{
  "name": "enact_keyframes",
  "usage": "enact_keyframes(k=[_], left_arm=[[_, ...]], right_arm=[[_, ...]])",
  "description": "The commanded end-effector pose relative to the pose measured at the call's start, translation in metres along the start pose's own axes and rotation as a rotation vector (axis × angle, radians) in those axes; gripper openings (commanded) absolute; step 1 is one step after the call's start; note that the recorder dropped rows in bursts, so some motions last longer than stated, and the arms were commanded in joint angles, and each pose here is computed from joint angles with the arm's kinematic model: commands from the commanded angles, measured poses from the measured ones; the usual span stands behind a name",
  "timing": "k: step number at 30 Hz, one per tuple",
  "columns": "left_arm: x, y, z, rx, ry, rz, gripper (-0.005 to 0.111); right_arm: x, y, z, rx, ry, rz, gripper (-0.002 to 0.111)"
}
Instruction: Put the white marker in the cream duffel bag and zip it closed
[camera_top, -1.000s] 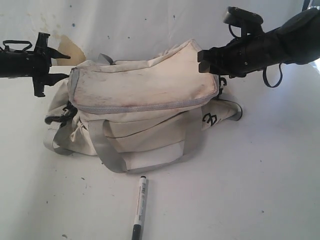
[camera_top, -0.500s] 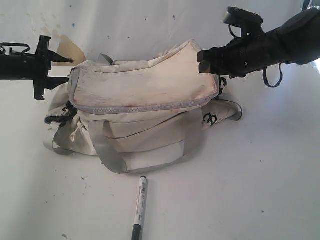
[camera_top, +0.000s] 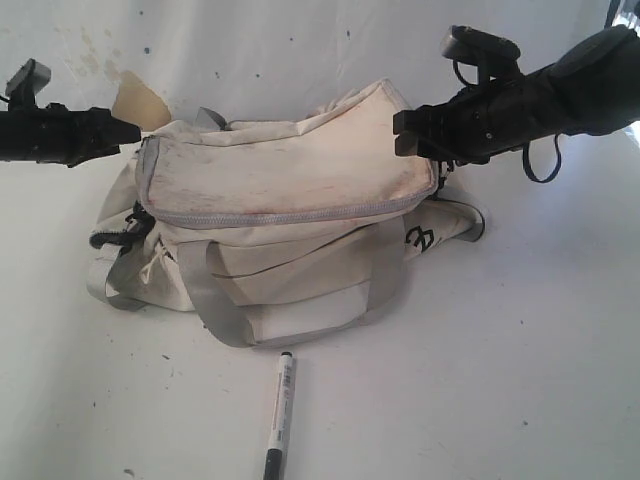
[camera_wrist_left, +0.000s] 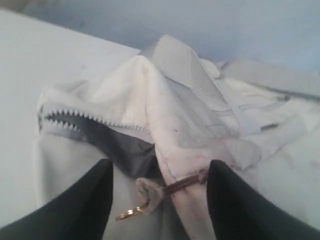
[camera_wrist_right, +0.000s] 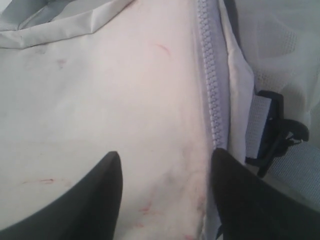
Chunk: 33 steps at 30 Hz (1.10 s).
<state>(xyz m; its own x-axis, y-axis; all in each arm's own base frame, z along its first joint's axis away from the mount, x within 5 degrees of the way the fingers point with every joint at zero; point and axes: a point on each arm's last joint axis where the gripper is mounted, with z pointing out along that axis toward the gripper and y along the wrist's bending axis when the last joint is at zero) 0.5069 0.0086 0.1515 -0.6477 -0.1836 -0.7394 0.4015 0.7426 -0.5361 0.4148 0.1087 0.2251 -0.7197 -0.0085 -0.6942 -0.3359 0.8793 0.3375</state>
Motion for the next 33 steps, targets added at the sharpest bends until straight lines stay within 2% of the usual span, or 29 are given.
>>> enact_keyframes(k=[1,2,4,8,14,18,22,26,29,33], left_arm=[[0.0,-0.001,-0.003,0.006,0.028,0.42,0.059],[0.001,-0.001,-0.003,0.015,0.037,0.458,0.059],[0.002,-0.005,-0.002,0.045,0.043,0.46,0.059],[0.007,-0.008,-0.001,0.089,0.073,0.591,0.059],[0.005,0.002,0.001,-0.015,0.066,0.587,0.059],[0.013,0.002,0.011,0.0,0.067,0.563,0.059],[0.015,-0.006,0.025,0.029,0.002,0.533,0.059],[0.022,-0.006,0.035,-0.014,0.038,0.634,0.059],[0.021,-0.005,0.038,-0.066,0.046,0.645,0.059],[0.022,-0.005,0.041,-0.105,0.06,0.733,0.059]], right_arm=[[-0.001,-0.004,-0.002,0.009,-0.007,0.008,0.051],[-0.002,-0.005,-0.002,0.014,-0.013,0.008,0.051],[-0.003,-0.006,-0.002,0.023,-0.022,0.008,0.051],[-0.003,-0.006,-0.002,0.027,-0.026,0.008,0.051],[-0.003,-0.006,-0.002,0.028,-0.027,0.008,0.051],[-0.004,-0.006,-0.002,0.032,-0.032,0.008,0.051],[-0.004,-0.007,-0.002,0.034,-0.033,0.008,0.051],[-0.003,-0.006,-0.002,0.031,-0.03,0.008,0.051],[-0.004,-0.007,-0.002,0.034,-0.034,0.008,0.051],[-0.004,-0.007,-0.002,0.038,-0.038,0.008,0.051]])
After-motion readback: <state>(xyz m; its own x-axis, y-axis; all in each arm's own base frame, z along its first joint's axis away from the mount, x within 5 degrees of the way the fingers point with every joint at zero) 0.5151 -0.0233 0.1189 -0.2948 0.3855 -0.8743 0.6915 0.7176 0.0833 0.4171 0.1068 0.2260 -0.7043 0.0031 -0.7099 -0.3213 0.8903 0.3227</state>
